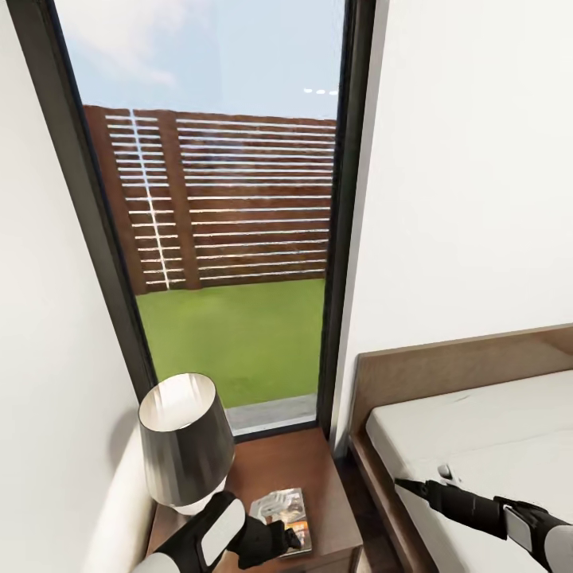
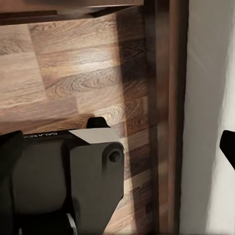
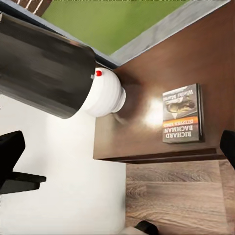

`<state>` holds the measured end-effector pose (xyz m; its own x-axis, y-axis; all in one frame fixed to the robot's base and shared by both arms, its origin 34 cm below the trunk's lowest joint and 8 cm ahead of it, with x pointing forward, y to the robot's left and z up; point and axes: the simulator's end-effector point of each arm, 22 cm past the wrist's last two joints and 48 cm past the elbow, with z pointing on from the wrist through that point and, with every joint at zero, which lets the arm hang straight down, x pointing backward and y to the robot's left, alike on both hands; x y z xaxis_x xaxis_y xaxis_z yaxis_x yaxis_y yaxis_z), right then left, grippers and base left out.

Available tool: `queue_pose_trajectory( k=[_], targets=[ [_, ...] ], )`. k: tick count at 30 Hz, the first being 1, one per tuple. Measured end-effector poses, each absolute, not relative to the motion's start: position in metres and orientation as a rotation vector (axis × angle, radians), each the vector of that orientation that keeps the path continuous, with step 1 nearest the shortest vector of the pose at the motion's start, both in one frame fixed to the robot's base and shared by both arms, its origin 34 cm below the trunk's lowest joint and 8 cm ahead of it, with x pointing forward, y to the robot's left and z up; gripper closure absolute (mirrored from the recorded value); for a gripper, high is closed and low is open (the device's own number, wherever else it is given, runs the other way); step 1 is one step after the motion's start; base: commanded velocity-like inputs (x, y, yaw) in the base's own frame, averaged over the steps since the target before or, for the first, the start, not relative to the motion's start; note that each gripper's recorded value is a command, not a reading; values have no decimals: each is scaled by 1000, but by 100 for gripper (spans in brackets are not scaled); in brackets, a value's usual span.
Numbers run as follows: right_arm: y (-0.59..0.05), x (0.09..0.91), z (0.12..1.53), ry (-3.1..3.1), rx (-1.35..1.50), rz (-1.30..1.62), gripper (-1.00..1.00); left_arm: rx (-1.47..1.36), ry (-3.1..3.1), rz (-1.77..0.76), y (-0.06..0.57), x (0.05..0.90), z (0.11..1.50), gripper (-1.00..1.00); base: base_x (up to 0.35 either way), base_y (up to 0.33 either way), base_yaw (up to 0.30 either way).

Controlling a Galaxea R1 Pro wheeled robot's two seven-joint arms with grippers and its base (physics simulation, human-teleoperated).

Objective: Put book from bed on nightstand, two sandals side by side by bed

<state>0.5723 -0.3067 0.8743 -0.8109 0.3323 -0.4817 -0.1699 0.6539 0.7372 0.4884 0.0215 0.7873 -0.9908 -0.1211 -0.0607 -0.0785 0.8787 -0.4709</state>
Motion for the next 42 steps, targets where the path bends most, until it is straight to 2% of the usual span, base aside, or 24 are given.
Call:
queue_pose_trajectory(
  k=[21,42],
  targets=[
    [-284,528,833,2350,160,1122,-100,-163,3012,-605,92,466,753,-100,0,0,0],
    [-296,494,784,2490,242,958,-100,-322,3041,-535,150,416,706,-100,0,0,0]
  ],
)
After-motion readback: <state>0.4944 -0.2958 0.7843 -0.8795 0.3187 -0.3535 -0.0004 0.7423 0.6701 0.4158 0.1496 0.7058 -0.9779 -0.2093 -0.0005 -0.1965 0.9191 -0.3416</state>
